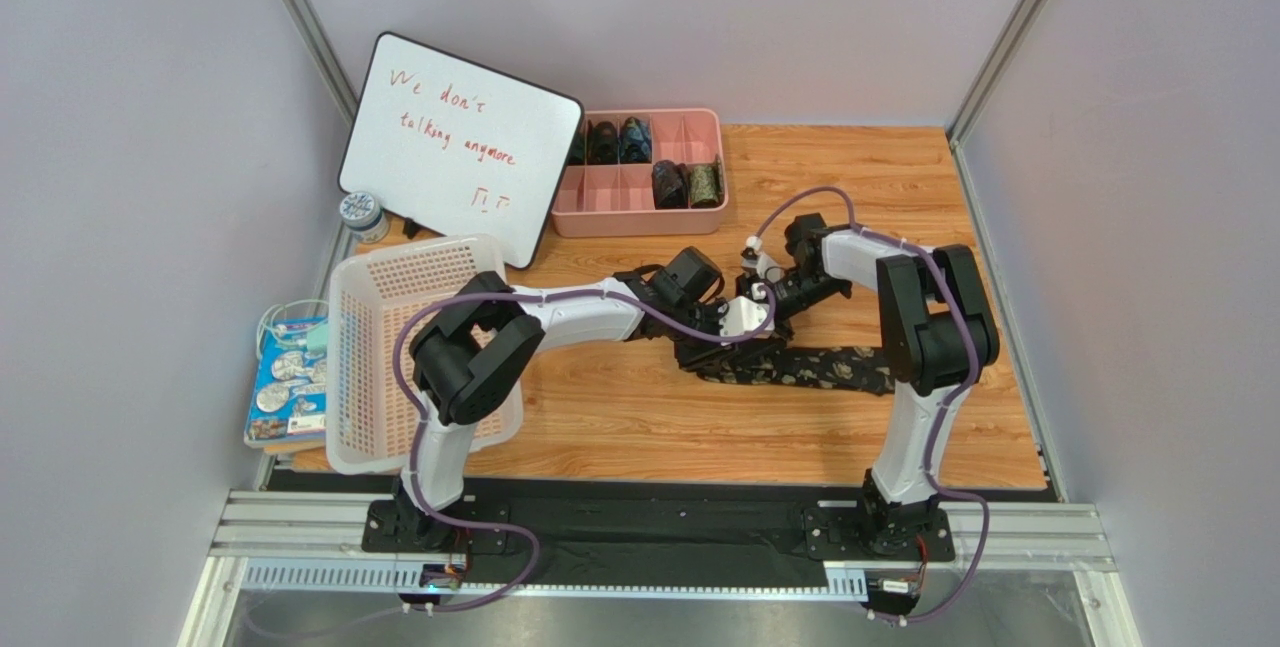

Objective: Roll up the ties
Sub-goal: Roll the tie at the center of the board.

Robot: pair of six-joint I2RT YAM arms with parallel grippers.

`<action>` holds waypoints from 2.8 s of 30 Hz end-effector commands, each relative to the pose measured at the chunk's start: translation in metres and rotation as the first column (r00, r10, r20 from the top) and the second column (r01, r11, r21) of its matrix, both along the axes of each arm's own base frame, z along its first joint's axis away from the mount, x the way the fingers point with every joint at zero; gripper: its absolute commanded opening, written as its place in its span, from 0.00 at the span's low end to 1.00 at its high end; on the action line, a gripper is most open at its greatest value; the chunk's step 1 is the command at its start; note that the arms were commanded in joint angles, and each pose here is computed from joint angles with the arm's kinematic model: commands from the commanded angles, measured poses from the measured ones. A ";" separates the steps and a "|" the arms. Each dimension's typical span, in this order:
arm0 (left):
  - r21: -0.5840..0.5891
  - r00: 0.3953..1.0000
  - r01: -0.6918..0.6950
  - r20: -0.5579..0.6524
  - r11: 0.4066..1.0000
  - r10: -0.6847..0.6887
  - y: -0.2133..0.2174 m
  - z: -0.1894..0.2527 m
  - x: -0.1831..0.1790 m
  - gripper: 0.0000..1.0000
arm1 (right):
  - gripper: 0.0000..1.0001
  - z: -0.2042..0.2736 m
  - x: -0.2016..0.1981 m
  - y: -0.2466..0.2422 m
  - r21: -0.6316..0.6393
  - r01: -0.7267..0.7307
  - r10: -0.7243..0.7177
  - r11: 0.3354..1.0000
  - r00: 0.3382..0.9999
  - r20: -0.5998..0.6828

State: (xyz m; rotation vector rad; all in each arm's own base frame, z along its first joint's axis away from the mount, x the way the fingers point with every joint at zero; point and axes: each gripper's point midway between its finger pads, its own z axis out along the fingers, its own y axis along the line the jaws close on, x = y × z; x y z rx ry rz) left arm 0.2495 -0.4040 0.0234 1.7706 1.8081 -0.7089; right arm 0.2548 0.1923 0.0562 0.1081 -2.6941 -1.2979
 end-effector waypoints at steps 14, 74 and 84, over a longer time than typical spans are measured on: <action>-0.178 0.996 -0.051 -0.077 0.983 0.038 0.016 0.030 0.000 0.78 | 0.00 -0.078 -0.014 -0.049 -0.272 0.017 -0.041 0.962 0.996 -0.082; -0.007 0.995 -0.036 -0.088 0.999 0.035 0.021 0.018 -0.016 0.74 | 0.00 -0.073 -0.006 -0.053 -0.341 -0.028 0.014 0.940 0.999 -0.043; -0.410 0.960 -0.231 0.050 0.882 0.275 0.026 0.126 0.010 1.00 | 0.00 -0.090 0.005 -0.054 -0.434 -0.073 0.081 0.898 0.997 0.000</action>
